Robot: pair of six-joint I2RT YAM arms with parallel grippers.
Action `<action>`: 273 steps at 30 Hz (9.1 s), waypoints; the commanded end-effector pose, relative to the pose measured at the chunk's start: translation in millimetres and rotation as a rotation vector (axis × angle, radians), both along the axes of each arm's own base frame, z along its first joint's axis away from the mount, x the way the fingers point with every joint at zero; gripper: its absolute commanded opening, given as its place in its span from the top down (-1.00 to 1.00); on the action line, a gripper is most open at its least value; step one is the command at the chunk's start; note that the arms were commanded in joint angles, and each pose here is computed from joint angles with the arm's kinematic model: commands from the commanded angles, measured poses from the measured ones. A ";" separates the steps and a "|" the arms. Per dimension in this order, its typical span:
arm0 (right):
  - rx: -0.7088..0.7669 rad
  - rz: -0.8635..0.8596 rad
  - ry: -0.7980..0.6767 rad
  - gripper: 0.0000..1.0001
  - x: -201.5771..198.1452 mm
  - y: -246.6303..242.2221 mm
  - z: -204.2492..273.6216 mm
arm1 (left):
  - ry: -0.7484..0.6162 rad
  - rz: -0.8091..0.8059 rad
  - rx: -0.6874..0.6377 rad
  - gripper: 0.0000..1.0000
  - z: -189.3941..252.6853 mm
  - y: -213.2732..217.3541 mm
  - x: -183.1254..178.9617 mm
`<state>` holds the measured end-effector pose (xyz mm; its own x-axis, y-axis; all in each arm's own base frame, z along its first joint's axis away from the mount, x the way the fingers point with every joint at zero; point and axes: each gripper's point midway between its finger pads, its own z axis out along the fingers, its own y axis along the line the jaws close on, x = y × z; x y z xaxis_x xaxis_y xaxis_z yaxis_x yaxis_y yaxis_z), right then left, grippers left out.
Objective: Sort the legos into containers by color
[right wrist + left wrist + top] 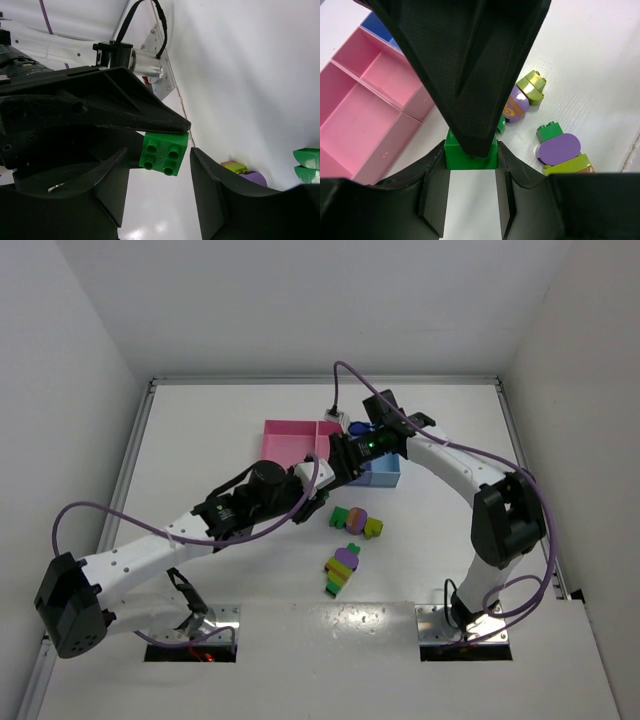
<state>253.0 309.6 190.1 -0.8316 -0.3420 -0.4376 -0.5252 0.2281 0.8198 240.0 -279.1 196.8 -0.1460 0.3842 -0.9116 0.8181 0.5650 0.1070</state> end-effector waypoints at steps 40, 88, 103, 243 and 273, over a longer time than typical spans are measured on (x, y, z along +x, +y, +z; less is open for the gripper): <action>0.176 0.073 -0.010 1.00 3.3 -22.9 24.3 | 0.092 -0.086 -0.190 -0.49 17.8 26.2 -34.8; -0.345 -0.408 -0.578 -0.08 228.7 60.9 -83.8 | 0.290 0.716 -0.297 -0.70 22.3 196.2 75.6; -0.328 -0.442 -0.702 -0.55 151.3 -57.6 40.5 | 0.159 -0.120 -0.096 -0.51 -14.2 74.4 5.8; 0.023 -0.069 0.118 1.00 -25.5 -100.2 -35.1 | -0.145 -0.028 0.134 0.40 -28.7 12.8 112.5; 0.240 -0.170 0.093 1.00 74.8 -78.9 25.6 | 0.729 -0.216 -0.730 -0.90 30.9 18.4 110.3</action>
<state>312.4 216.9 184.7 -0.9420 -0.0960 -0.3216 -0.3342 0.1820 0.9248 399.8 -242.0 174.4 -0.6973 -0.1683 -0.6967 0.5995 0.3958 -0.6957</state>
